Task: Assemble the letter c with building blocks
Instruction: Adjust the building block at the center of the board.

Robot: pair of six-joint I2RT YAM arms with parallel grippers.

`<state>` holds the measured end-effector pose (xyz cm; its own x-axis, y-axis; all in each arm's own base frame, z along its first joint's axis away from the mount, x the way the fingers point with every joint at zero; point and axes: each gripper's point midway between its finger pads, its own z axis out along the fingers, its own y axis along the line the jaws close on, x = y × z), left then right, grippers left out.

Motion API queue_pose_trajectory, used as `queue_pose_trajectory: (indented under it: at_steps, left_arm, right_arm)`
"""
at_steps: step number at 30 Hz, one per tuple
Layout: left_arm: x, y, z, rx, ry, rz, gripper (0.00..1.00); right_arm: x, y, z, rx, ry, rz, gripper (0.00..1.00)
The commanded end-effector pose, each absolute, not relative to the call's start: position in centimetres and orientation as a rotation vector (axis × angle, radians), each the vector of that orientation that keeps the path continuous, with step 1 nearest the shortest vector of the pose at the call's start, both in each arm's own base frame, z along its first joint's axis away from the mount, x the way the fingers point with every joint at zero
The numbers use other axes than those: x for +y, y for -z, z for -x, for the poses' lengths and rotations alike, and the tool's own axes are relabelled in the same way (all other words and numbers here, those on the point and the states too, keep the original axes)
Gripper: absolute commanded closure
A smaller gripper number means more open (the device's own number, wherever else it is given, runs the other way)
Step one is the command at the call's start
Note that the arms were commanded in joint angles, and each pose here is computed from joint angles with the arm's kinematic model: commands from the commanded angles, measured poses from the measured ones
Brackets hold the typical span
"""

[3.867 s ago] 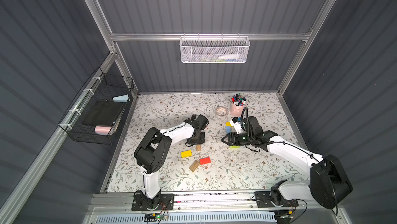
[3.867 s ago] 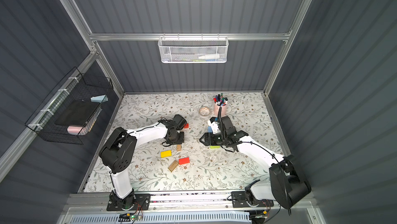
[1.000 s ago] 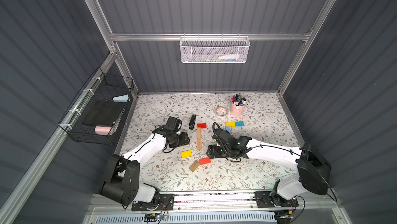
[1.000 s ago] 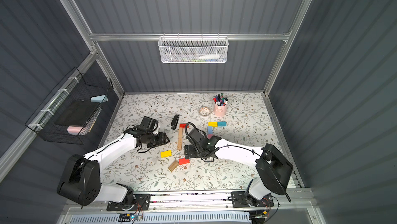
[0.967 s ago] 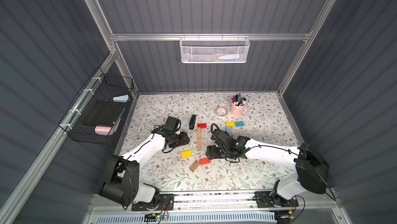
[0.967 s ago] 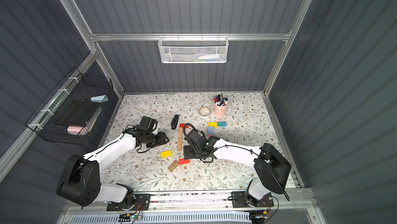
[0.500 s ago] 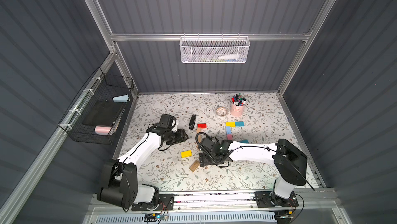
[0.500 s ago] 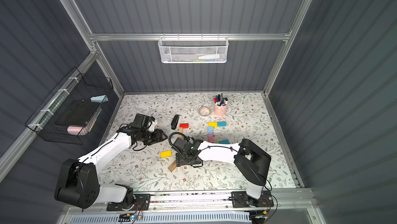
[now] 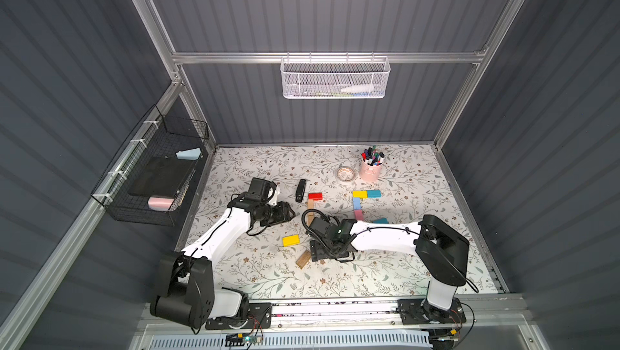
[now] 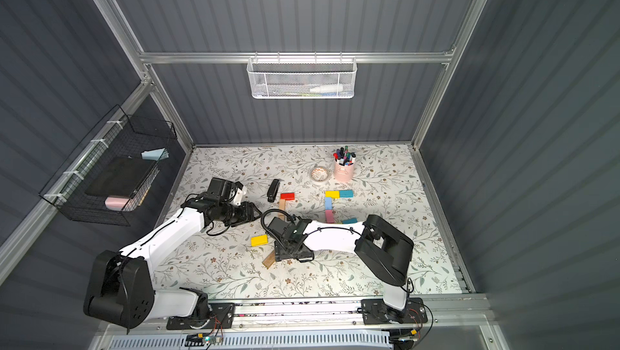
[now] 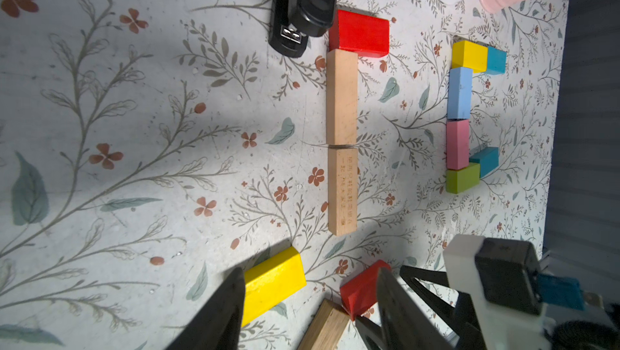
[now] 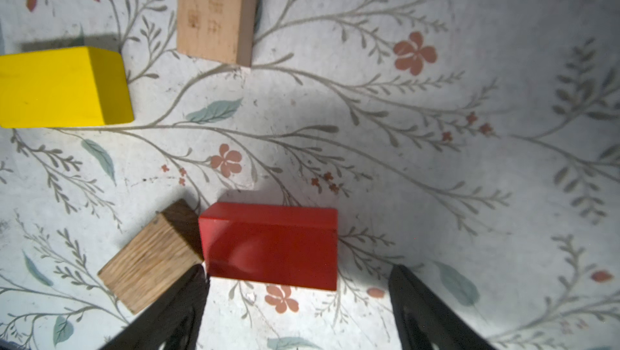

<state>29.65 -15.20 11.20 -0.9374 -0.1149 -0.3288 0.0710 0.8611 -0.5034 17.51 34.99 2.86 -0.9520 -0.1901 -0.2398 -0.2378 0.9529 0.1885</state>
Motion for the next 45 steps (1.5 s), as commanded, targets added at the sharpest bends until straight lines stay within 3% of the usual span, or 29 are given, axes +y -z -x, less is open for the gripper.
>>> queue_pose_trajectory:
  at_steps: [1,12,24,38,45]
  left_arm:
    - [-15.2,-12.7,-29.6,2.646,0.757,-0.014,0.39]
    - [-15.2,-13.0,-29.5,2.636,0.756,-0.013,0.39]
    - [-15.3,-13.4,-29.5,2.621,0.769,-0.021,0.4]
    - [-15.4,-13.2,-29.5,2.624,0.774,-0.023,0.4]
    - [-15.4,-13.1,-29.5,2.626,0.773,-0.026,0.4]
  right_arm:
    - [35.3,-2.9,-18.0,2.879,-0.311,0.285,0.13]
    - [35.5,-2.2,-18.0,2.902,-0.275,0.275,0.13]
    - [34.5,-1.7,-18.0,2.905,-0.228,0.218,0.21]
    - [33.4,-2.5,-18.1,2.882,-0.23,0.185,0.17]
    - [33.4,-3.0,-18.0,2.869,-0.27,0.187,0.21]
